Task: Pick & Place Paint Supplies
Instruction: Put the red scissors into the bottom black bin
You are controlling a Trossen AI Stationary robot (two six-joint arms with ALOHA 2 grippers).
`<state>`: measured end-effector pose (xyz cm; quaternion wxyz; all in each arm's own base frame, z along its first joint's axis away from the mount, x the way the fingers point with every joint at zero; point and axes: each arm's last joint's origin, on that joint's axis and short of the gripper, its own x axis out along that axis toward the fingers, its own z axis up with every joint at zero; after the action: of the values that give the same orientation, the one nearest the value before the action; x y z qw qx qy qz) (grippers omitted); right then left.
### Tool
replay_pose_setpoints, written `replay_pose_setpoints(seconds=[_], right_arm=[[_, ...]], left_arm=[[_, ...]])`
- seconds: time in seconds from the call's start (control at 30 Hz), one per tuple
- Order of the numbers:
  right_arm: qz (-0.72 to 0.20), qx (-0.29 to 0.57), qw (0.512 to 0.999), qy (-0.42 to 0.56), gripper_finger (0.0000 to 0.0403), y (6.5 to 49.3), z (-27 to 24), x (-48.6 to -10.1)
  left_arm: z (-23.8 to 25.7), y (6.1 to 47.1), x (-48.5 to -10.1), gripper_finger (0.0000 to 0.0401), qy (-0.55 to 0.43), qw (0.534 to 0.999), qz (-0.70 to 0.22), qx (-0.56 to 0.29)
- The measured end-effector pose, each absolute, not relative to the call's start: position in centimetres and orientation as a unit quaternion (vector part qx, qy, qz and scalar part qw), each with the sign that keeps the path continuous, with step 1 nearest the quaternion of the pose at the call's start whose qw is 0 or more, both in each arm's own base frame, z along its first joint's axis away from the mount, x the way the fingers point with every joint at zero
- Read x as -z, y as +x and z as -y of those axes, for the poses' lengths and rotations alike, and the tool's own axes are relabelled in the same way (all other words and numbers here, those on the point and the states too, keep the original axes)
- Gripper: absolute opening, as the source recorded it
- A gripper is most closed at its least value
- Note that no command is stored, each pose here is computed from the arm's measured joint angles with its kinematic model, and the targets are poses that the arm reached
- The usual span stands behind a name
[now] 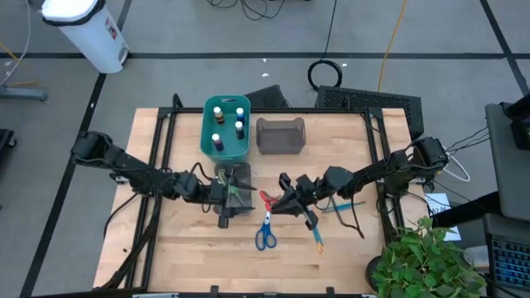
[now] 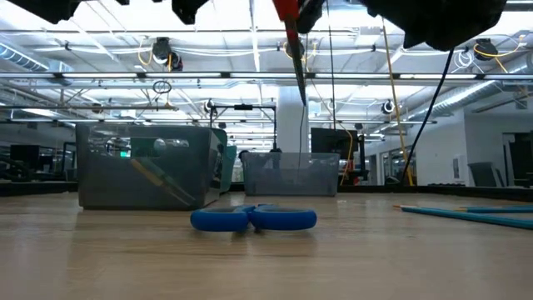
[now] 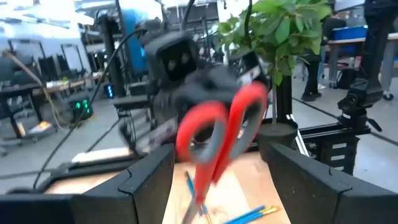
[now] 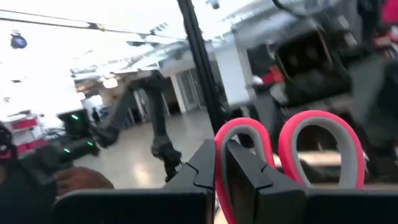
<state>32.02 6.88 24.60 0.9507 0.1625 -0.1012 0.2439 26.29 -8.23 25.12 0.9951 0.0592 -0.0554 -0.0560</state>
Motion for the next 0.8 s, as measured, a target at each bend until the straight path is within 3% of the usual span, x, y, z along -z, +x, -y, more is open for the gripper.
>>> replay_pose_setpoints(seconds=[0.8], right_arm=[[0.07, -0.243, 0.951, 0.178, 0.0008, 32.1, -7.0, -24.1]], left_arm=[[7.2, 27.7, -25.1, 0.0264, 0.107, 0.991, 0.054, 0.058]])
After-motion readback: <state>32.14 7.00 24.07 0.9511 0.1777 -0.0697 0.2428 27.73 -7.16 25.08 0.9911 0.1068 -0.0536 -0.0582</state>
